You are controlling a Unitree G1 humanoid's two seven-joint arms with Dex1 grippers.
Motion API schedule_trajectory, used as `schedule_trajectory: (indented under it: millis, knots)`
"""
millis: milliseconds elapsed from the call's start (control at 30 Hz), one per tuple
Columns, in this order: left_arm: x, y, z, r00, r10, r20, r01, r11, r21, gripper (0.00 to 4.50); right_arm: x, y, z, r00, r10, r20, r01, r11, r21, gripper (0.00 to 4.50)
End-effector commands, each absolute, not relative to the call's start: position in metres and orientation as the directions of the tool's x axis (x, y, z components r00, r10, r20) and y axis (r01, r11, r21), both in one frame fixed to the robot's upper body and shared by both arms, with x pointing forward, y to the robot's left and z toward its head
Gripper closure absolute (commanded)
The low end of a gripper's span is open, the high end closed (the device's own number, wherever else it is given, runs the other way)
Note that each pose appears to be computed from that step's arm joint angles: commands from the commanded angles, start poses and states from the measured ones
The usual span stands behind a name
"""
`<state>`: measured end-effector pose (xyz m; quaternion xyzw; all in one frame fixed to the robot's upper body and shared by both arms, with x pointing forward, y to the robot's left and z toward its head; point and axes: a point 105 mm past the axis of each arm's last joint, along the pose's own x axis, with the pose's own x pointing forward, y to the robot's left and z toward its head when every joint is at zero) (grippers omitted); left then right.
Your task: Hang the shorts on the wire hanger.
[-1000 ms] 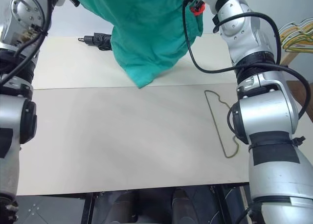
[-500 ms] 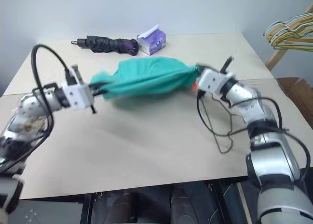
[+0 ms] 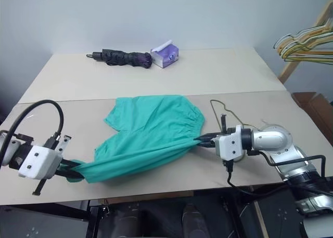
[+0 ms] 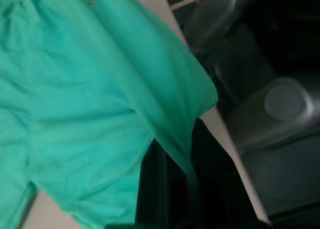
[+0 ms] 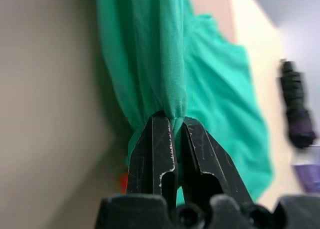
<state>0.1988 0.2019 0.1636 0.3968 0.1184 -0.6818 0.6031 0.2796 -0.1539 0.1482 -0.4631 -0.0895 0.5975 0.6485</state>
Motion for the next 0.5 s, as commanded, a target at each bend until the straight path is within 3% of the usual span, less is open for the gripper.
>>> schedule_trajectory:
  millis: [33,200,367,433,500]
  knots:
    - [0.201,0.209,0.171,0.061,-0.716,-0.695,0.919,-0.232,0.320,4.49,0.279,-0.177,0.168,0.292,0.818,-0.496,-0.782,-0.095,-0.616,4.50]
    - [0.218,0.214,0.177,0.099,-0.727,-0.679,0.924,-0.186,0.334,4.49,0.270,-0.171,0.195,0.179,0.834,-0.522,-0.909,-0.064,-0.412,4.50]
    - [0.276,0.215,0.191,0.203,-0.739,-0.643,0.894,-0.129,0.430,4.49,0.293,-0.157,0.221,0.106,0.856,-0.505,-0.946,-0.069,-0.316,4.50]
    - [0.309,0.212,0.204,0.275,-0.738,-0.616,0.865,-0.089,0.494,4.49,0.322,-0.154,0.227,0.187,0.835,-0.517,-0.926,-0.026,-0.377,4.50]
    - [0.352,0.212,0.222,0.451,-0.671,-0.588,0.786,-0.014,0.619,4.49,0.367,-0.154,0.238,0.388,0.778,-0.493,-0.840,0.079,-0.536,4.50]
